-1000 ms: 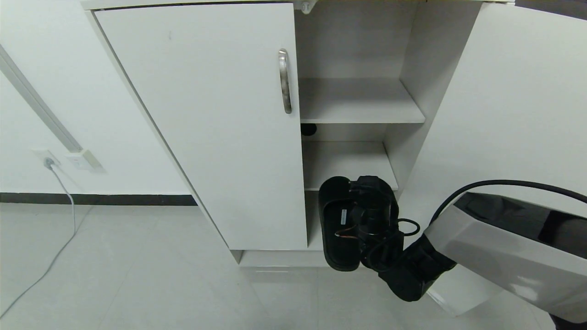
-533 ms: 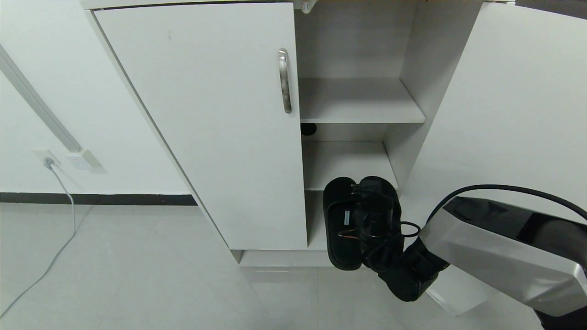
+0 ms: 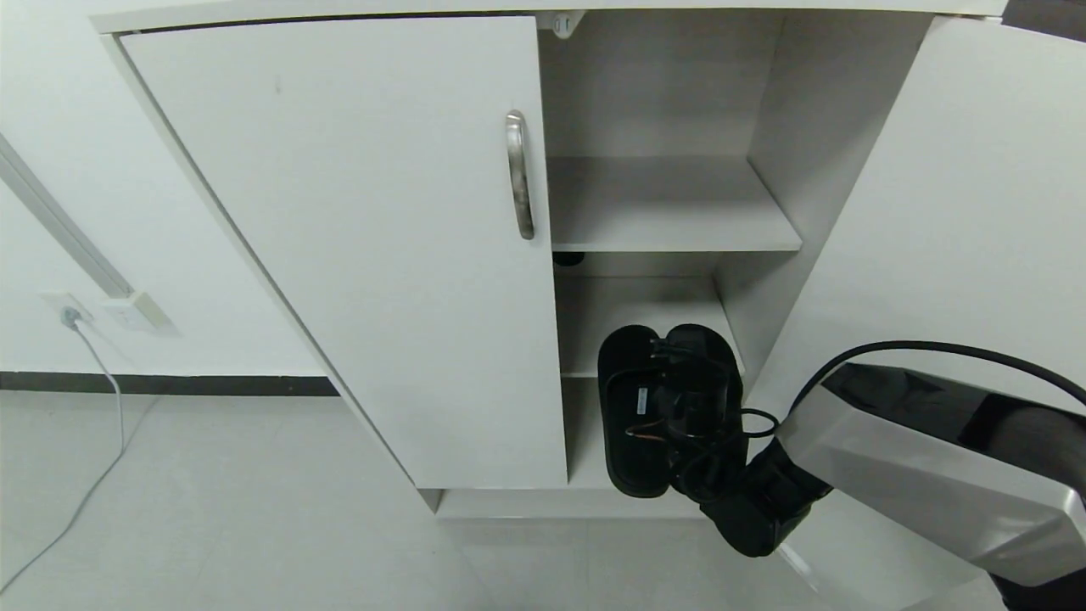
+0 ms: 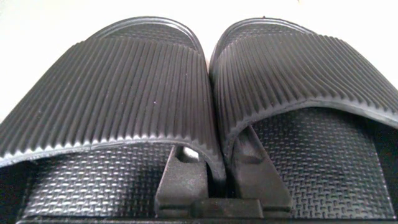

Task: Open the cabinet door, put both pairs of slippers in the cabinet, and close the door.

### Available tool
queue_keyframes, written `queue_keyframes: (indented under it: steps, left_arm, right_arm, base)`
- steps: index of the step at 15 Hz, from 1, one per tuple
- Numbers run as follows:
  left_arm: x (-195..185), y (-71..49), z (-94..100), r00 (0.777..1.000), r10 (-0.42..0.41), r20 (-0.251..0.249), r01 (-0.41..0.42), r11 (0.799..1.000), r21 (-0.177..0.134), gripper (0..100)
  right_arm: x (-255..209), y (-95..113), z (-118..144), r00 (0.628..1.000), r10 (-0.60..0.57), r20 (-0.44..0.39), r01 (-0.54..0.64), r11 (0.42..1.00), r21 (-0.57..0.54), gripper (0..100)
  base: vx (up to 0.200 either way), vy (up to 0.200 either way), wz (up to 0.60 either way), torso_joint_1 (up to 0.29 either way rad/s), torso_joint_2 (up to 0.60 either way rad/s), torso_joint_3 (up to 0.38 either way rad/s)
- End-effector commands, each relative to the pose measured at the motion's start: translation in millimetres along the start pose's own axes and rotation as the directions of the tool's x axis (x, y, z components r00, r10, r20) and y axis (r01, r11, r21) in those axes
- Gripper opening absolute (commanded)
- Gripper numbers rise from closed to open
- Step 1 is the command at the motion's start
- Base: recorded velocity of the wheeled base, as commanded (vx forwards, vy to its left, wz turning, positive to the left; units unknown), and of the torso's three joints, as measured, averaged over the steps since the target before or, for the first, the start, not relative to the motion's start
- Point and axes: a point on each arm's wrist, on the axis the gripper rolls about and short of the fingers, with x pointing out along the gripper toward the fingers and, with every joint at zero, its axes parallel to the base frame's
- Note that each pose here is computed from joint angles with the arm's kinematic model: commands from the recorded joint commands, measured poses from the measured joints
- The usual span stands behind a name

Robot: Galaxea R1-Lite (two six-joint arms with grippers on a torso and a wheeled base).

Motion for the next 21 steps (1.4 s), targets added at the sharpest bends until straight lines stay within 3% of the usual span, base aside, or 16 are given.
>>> queue_keyframes:
  steps: [1, 3, 11, 17, 21]
  left_arm:
    - [0, 0.0, 0.1, 1.000, 0.000, -0.001, 0.000, 1.000, 0.000, 0]
    - [0, 0.0, 0.1, 1.000, 0.000, -0.001, 0.000, 1.000, 0.000, 0]
    - [0, 0.0, 0.1, 1.000, 0.000, -0.001, 0.000, 1.000, -0.002, 0]
    - [0, 0.0, 0.1, 1.000, 0.002, -0.001, -0.002, 1.000, -0.002, 0]
    - [0, 0.0, 0.1, 1.000, 0.002, -0.001, -0.002, 1.000, -0.003, 0]
  right_arm:
    - [0, 0, 3, 1.000, 0.001, 0.004, -0.001, 1.000, 0.004, 0]
    - [0, 0, 3, 1.000, 0.001, 0.014, -0.001, 1.000, 0.013, 0]
    - [-1, 1, -5, 0.998, 0.057, 0.005, -0.057, 0.998, -0.015, 0]
    - [21, 4, -8, 0.999, 0.037, 0.040, -0.036, 0.999, -0.035, 0]
    - [41, 6, 7, 0.998, 0.023, 0.054, -0.021, 1.000, -0.023, 0]
  base:
    - [0.200, 0.000, 0.00, -0.007, -0.01, -0.007]
    - [0.200, 0.000, 0.00, -0.002, 0.00, 0.005]
    - [0.000, 0.000, 0.00, 0.000, 0.00, 0.000]
    - [0.000, 0.000, 0.00, 0.000, 0.00, 0.000]
    - [0.000, 0.000, 0.00, 0.000, 0.00, 0.000]
